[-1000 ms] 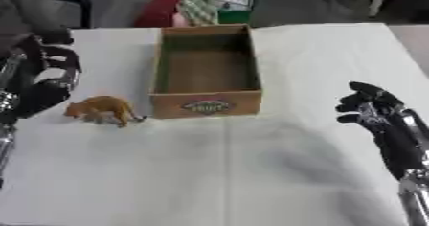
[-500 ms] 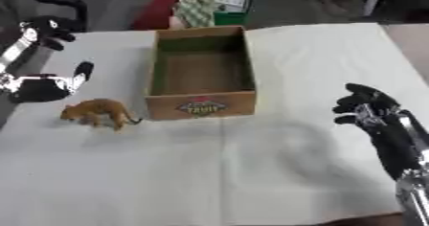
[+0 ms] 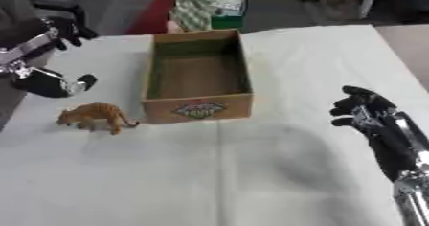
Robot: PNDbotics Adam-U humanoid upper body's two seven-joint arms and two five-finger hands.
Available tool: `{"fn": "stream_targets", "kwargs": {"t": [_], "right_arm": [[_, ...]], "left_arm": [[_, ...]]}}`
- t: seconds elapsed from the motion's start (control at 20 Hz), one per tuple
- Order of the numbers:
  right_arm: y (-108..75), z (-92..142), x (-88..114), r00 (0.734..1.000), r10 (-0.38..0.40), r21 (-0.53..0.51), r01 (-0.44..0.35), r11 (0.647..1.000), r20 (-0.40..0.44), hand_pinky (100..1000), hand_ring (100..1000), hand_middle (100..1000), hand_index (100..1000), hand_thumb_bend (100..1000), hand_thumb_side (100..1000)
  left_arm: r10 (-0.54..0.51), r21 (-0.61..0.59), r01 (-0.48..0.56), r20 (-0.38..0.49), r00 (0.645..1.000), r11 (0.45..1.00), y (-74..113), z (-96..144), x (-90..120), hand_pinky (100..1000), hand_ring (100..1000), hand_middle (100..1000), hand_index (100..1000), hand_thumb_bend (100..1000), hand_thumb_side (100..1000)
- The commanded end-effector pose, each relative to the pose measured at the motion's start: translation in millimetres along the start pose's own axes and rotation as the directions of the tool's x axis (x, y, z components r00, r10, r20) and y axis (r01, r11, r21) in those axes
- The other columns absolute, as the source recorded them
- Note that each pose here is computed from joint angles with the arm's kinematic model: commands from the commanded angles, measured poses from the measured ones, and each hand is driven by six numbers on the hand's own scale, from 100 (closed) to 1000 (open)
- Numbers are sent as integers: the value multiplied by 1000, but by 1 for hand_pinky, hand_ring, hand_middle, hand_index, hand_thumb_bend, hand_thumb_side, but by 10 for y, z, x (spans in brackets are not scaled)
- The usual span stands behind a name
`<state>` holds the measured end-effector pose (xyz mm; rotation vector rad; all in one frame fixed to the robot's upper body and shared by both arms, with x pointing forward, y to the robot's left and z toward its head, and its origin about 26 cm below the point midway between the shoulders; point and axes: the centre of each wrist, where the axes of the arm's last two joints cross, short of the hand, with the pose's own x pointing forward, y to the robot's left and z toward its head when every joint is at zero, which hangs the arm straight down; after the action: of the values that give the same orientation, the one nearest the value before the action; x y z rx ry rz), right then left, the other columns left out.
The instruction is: Pick up objects on the table and place them in the box.
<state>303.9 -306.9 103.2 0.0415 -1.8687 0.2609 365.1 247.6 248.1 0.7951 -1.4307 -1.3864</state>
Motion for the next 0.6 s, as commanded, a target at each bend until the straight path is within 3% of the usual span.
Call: {"fn": "stream_targets", "kwargs": {"t": [0.05,0.3,0.6], "right_arm": [[-37,-10,55,1000,23,10,-23,1000,11,638,680,617,822,100,519],[-34,-9,51,1000,24,13,-24,1000,9,638,681,617,820,100,520],[-35,-6,49,1000,25,13,-25,1000,8,638,681,617,818,100,521]], "left_arm": [[-32,-91,27,-47,998,995,35,-113,-126,763,798,802,881,401,100],[-70,-206,51,-85,994,977,-70,-318,-236,766,802,807,886,436,107],[-53,-259,16,-139,989,966,-252,-479,-378,764,802,809,887,427,110]]}}
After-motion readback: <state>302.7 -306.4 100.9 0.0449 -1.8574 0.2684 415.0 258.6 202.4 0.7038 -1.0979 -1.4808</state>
